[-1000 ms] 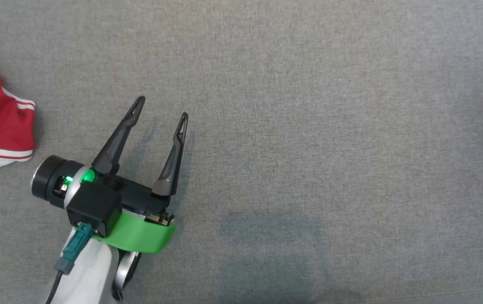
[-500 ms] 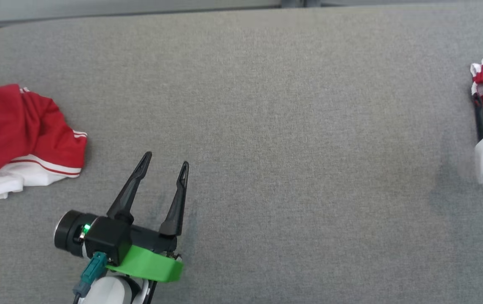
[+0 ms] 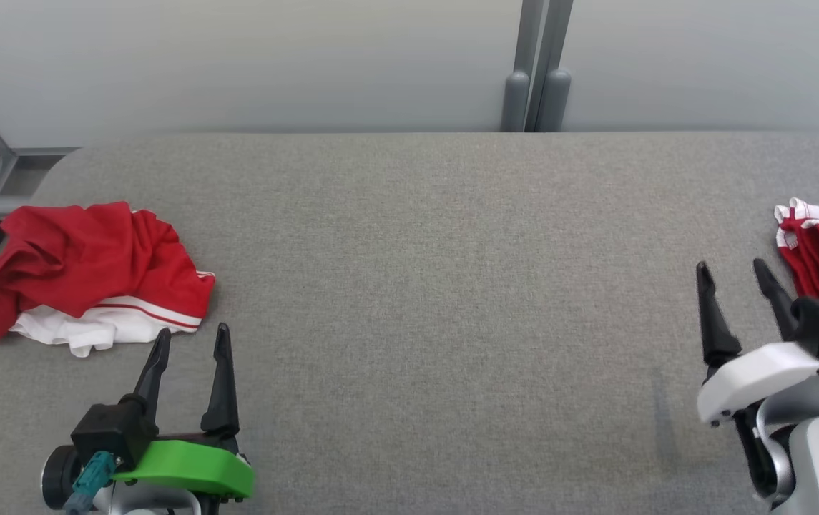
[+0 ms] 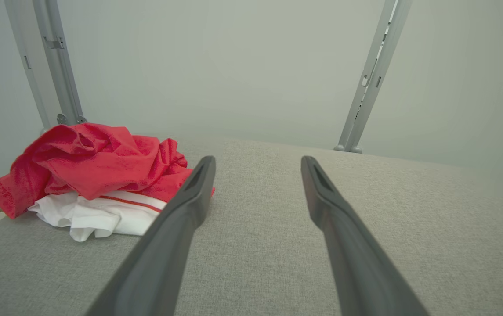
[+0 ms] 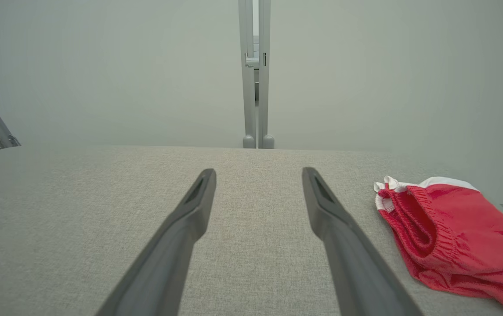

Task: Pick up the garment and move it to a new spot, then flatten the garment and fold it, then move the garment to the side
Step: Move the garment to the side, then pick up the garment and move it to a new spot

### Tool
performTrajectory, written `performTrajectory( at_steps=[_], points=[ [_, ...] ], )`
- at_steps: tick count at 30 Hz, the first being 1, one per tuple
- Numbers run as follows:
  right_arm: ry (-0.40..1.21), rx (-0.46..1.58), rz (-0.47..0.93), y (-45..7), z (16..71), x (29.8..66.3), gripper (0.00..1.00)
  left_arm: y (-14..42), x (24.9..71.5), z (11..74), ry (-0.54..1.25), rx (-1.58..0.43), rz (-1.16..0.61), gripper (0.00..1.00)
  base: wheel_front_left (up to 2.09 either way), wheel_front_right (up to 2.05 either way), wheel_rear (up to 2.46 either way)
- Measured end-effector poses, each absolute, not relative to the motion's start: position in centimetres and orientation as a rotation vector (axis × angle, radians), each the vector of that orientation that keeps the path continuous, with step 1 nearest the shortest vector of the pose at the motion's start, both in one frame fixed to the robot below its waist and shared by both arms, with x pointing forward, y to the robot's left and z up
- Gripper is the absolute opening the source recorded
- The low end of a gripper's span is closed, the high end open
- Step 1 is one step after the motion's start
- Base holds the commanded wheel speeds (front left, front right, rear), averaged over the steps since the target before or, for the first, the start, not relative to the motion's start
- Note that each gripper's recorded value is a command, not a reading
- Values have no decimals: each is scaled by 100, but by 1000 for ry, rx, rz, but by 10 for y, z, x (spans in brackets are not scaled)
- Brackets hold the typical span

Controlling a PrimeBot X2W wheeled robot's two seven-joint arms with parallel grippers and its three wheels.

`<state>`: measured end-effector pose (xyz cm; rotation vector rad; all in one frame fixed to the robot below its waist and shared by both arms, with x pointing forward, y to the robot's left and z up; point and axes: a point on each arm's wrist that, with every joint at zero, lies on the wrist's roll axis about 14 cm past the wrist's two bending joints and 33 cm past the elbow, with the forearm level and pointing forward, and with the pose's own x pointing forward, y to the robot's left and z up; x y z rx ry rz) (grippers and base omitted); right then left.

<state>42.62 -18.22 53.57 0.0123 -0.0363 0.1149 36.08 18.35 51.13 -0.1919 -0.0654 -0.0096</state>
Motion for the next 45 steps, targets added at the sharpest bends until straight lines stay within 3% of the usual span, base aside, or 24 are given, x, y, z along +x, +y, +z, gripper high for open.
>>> performTrajectory(
  at_steps=[12, 29, 45],
  points=[
    [-3, 132, 203, -133, 514, 398, 100, 198, 340, 513, -85, -200, -26, 100, 0, 0, 0],
    [80, 166, 188, -135, 480, 361, 100, 199, 329, 490, -18, -140, -44, 100, 0, 0, 0],
    [93, 171, 191, -133, 475, 362, 100, 198, 332, 489, -16, -138, -51, 100, 0, 0, 0]
  ],
)
